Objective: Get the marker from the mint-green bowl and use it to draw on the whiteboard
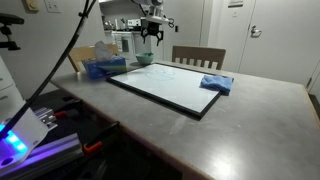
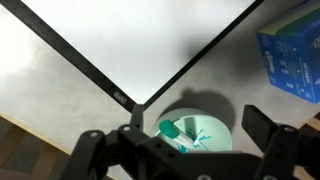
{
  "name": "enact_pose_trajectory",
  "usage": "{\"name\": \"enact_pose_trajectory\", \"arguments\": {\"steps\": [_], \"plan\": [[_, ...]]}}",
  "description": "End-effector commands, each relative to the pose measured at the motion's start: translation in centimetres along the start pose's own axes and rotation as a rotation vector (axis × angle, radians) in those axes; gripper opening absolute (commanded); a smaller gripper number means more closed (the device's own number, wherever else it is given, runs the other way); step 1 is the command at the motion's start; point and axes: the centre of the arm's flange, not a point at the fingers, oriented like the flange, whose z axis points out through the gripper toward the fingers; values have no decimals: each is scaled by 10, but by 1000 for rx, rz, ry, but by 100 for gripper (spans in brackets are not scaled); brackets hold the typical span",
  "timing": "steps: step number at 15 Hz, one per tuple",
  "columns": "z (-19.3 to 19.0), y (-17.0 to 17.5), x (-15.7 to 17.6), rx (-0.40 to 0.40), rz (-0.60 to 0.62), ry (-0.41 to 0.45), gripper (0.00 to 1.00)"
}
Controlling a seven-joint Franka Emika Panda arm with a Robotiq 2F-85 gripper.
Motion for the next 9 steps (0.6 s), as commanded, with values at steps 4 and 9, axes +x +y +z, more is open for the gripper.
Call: {"name": "enact_pose_trajectory", "arguments": {"steps": [4, 9], "plan": [[-45, -24, -22, -7, 110, -158, 100], [-58, -29, -32, 11, 149, -220, 100]]}}
